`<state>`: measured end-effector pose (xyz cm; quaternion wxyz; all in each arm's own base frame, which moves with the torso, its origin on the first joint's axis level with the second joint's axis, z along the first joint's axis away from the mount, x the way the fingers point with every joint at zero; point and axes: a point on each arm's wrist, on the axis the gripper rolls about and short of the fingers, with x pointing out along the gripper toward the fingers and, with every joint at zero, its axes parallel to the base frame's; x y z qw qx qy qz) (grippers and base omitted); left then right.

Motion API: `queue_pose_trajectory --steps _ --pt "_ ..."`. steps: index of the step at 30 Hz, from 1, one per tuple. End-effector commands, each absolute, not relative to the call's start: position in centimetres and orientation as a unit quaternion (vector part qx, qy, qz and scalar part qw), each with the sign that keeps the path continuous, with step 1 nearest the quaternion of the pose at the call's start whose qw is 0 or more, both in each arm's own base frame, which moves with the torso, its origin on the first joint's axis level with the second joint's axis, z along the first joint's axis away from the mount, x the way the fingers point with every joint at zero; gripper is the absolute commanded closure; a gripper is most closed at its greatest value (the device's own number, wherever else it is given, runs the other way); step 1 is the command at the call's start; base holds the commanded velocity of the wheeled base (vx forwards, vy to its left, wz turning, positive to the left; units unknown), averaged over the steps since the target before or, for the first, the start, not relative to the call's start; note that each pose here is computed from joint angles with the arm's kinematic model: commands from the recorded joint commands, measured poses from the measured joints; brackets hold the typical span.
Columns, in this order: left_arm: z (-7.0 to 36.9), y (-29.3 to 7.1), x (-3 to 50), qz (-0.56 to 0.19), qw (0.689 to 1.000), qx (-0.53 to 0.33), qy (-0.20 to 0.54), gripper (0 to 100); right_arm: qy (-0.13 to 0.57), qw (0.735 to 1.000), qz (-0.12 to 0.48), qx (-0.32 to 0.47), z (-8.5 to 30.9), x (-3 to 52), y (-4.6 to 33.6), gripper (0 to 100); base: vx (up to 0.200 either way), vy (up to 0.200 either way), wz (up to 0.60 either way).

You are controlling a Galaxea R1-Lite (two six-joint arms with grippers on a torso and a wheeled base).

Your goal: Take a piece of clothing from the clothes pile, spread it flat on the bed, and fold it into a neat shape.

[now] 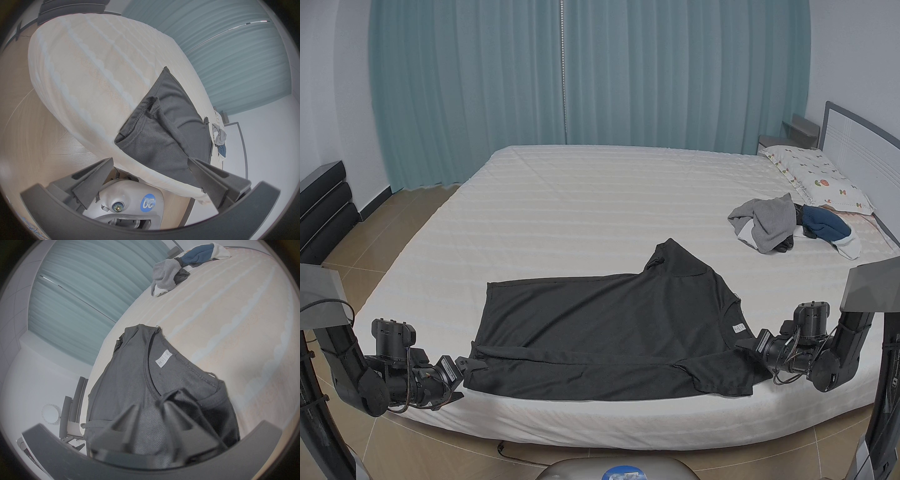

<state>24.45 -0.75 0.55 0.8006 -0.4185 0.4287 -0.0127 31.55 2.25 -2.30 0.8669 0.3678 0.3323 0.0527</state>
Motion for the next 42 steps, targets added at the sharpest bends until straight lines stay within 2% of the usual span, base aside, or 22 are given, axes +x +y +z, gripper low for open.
queue_pose_trajectory --steps 1,24,25,29,36,42 --pt "0.5 -0.7 24.5 -0.012 0.8 -0.419 0.429 0 0.324 0.868 0.044 0.373 -2.5 32.2 1.4 100 0.0 0.0 0.0" --pt "0.6 -0.7 24.5 -0.012 0.801 -0.42 0.427 0 0.302 0.865 0.036 0.398 -1.9 33.2 0.7 100 0.0 0.0 0.0" --pt "0.6 -0.7 24.5 -0.011 0.8 -0.421 0.427 0 0.302 0.865 0.036 0.398 -1.9 33.2 0.7 0 0.0 0.0 0.0" --pt "0.7 -0.6 24.9 -0.011 0.802 -0.424 0.42 0 0.304 0.865 0.036 0.398 -1.9 33.0 0.8 0 0.0 0.0 0.0" --pt "2.5 0.3 28.3 -0.014 0.82 -0.444 0.361 0 0.283 0.866 0.029 0.412 -0.5 32.8 0.0 0 0.0 0.0 0.0" --pt "3.2 -1.4 30.8 -0.043 0.825 -0.442 0.351 0 0.275 0.865 0.023 0.418 0.2 32.4 -0.5 0 0.0 0.0 0.0"
